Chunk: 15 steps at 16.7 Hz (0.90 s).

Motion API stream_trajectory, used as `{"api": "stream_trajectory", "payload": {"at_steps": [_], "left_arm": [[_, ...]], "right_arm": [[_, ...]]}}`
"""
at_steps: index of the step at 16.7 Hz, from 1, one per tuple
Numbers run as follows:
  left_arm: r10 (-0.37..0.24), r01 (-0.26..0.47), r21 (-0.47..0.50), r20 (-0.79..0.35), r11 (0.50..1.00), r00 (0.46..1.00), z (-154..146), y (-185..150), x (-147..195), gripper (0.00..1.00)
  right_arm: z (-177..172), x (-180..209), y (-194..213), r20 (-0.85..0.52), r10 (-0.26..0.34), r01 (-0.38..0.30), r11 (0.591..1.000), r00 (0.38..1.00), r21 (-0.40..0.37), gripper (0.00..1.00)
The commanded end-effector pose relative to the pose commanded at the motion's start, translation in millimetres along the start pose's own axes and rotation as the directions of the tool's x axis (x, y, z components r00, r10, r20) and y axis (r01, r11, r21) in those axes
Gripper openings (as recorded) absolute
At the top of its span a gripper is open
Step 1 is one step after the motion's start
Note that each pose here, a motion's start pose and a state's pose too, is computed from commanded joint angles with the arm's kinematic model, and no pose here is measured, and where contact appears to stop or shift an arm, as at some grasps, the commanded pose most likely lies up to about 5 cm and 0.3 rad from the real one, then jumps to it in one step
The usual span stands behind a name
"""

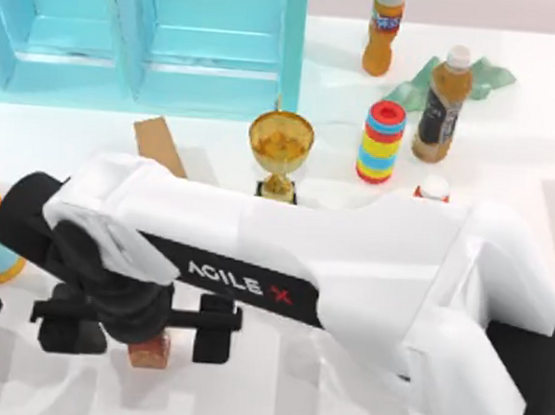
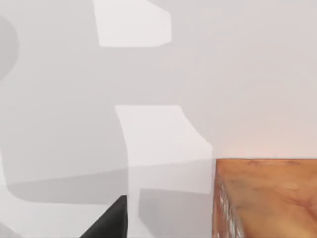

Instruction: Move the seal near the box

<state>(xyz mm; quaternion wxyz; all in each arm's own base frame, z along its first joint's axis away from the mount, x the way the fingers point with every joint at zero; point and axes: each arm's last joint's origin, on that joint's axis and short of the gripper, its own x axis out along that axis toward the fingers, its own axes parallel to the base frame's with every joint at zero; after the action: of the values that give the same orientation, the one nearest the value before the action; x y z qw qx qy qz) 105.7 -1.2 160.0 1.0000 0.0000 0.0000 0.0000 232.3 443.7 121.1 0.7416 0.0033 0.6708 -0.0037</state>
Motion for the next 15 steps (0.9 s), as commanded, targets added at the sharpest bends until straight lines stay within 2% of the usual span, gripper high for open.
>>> {"api": "stream_trajectory", "payload": {"at_steps": [10,15], "left_arm": [[0.000,0.000,0.000,0.000,1.000,1.000,0.0,0.0,0.0,1.00],[0.000,0.000,0.000,0.000,1.000,1.000,0.0,0.0,0.0,1.00]], "right_arm": [[0.0,0.0,0.0,0.000,0.000,0.000,1.000,1.000,0.000,0.02],[0.0,0.0,0.0,0.000,0.000,0.000,1.000,1.000,0.000,0.00]]}}
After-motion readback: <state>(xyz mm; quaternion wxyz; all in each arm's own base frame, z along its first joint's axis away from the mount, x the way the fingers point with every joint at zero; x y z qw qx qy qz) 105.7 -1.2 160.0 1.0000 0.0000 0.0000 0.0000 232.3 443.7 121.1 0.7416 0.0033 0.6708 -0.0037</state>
